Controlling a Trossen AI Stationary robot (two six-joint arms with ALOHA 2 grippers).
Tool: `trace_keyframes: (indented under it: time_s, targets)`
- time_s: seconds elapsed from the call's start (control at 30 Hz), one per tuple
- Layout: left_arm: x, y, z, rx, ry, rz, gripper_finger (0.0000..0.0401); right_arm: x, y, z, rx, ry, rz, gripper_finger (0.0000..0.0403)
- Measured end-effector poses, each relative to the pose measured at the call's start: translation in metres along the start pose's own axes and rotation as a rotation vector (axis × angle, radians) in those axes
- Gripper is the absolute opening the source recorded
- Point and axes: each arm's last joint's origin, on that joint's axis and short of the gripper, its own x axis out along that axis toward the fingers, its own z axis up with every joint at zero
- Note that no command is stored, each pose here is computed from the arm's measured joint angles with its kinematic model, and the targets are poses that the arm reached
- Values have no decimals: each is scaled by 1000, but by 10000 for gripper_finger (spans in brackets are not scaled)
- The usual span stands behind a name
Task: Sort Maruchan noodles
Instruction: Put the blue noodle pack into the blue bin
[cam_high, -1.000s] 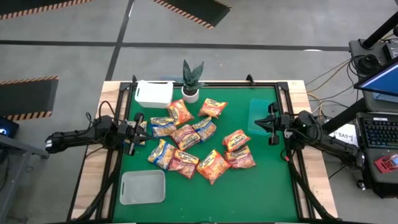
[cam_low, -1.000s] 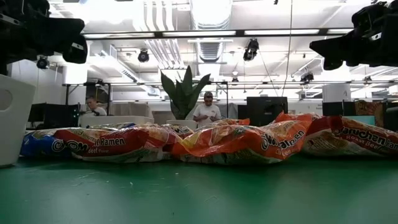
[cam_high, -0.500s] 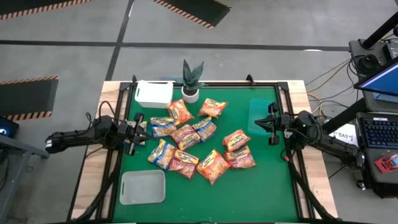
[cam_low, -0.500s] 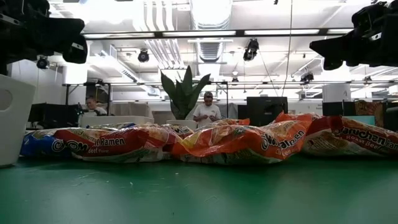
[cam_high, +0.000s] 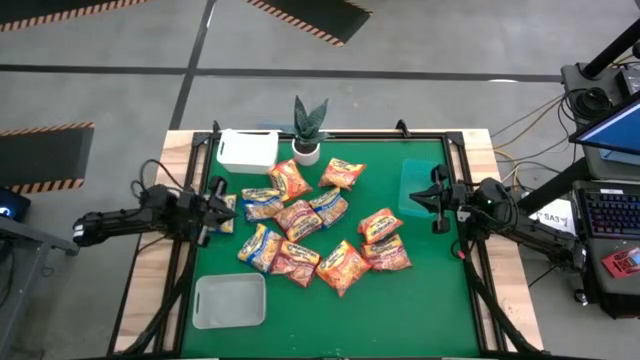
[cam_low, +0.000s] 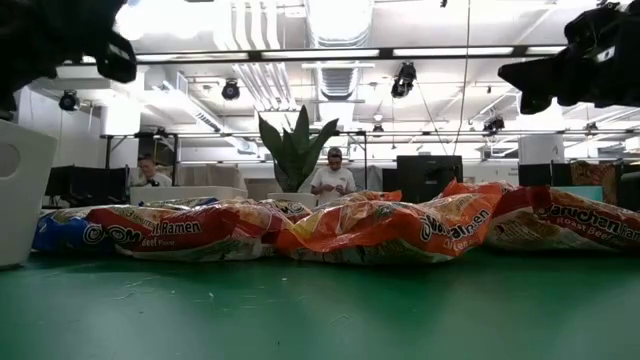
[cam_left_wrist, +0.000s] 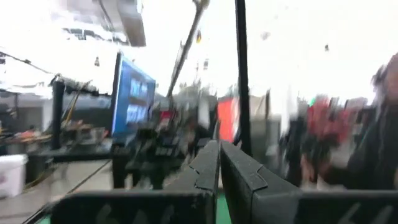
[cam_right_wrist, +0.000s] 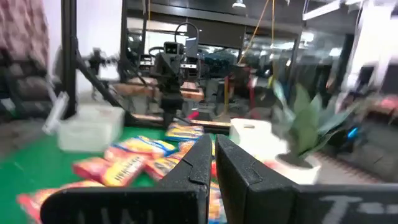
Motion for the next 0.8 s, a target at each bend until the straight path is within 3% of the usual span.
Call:
trace_keyframes:
  time_s: [0.1, 0.3, 0.8]
  targets:
    - [0, -1, 9, -19, -91, -14, 0, 0, 0, 1, 212, -10, -7, 13]
    - [-2, -4, 21, 34, -212, -34, 0, 0, -1, 3, 333, -38, -29, 13]
    - [6, -7, 26, -38, -278, -113, 0, 0, -2, 4, 329, -51, -59, 13]
